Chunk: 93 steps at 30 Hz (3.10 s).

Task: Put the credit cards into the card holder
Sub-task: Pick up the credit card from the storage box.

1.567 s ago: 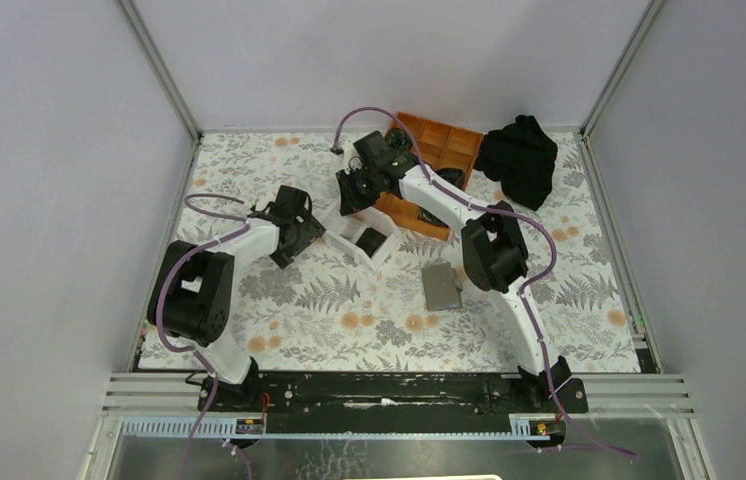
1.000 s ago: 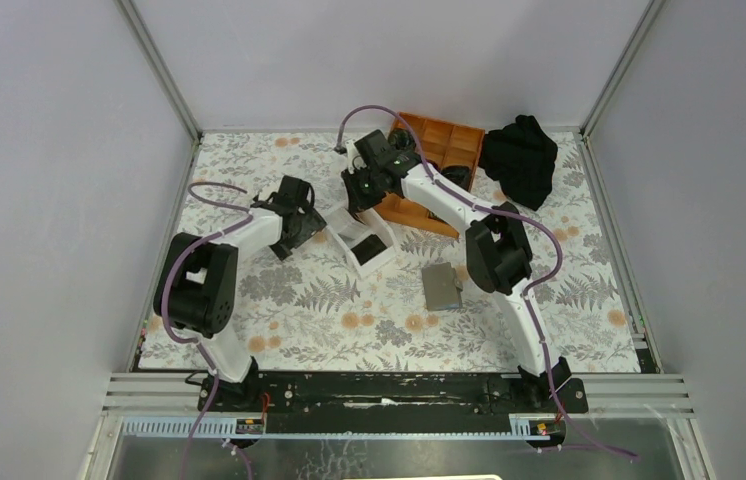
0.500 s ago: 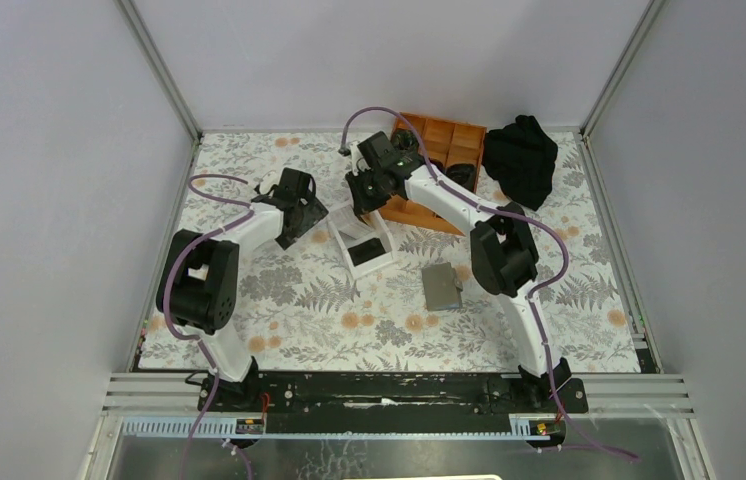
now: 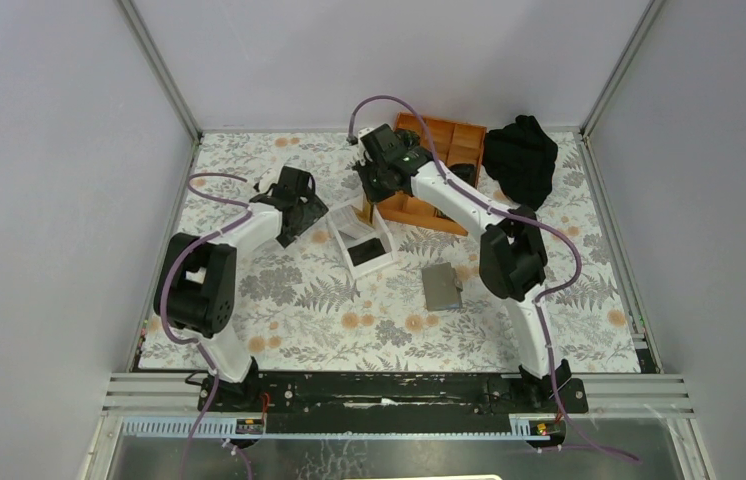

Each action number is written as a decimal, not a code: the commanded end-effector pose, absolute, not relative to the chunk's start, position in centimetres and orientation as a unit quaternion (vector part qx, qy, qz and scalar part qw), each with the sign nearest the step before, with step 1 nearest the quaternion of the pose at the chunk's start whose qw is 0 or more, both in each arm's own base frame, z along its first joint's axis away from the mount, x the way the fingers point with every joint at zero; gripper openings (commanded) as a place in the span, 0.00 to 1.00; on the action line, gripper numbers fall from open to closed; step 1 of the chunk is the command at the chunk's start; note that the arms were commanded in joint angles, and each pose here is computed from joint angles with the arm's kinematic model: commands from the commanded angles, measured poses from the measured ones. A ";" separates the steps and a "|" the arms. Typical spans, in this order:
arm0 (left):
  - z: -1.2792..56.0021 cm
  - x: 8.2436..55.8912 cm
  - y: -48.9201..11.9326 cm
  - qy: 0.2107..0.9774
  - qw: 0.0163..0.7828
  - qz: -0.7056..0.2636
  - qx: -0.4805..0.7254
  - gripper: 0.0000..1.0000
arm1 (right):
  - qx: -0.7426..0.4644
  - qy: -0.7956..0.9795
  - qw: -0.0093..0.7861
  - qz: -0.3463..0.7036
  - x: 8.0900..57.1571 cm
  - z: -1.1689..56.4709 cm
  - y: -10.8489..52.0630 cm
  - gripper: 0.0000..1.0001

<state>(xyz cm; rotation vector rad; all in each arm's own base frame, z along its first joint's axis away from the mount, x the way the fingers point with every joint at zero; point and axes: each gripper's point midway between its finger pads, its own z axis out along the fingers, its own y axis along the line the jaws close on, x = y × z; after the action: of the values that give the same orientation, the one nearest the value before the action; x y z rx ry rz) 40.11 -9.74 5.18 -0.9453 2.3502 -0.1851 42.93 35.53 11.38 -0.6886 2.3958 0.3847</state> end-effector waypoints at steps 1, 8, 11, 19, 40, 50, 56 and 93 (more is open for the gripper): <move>8.8 41.2 -10.0 0.863 0.345 -0.098 -0.357 0.98 | -0.247 0.893 0.357 0.117 43.4 16.4 34.1 0.00; 12.3 39.6 -8.7 0.850 0.381 -0.096 -0.351 0.99 | -0.233 0.882 0.392 0.119 42.9 21.0 33.2 0.00; 14.7 38.5 -8.6 0.841 0.408 -0.116 -0.336 0.99 | -0.230 0.877 0.398 0.143 41.6 23.2 32.9 0.00; 21.0 35.2 -12.3 0.808 0.487 -0.266 -0.196 0.97 | -0.251 0.869 0.362 0.225 35.3 27.3 32.1 0.00; 25.8 22.9 -21.9 0.709 0.398 -0.569 0.120 0.92 | -0.271 0.829 0.206 0.444 21.1 29.1 31.8 0.00; 25.2 21.0 -22.4 0.694 0.361 -0.609 0.133 0.86 | -0.257 0.817 0.166 0.489 21.4 28.8 32.2 0.00; 25.1 20.9 -22.7 0.694 0.352 -0.613 0.138 0.84 | -0.257 0.809 0.140 0.510 21.6 28.2 32.7 0.00; 22.9 21.4 -24.8 0.701 0.291 -0.635 0.146 0.00 | -0.225 0.798 0.065 0.555 25.0 23.1 32.6 0.05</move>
<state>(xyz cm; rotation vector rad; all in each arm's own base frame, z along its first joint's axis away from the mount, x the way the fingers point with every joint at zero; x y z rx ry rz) 21.27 -24.39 21.11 0.3009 1.9680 -1.6800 24.72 32.39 22.33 -0.6550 2.4648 1.6326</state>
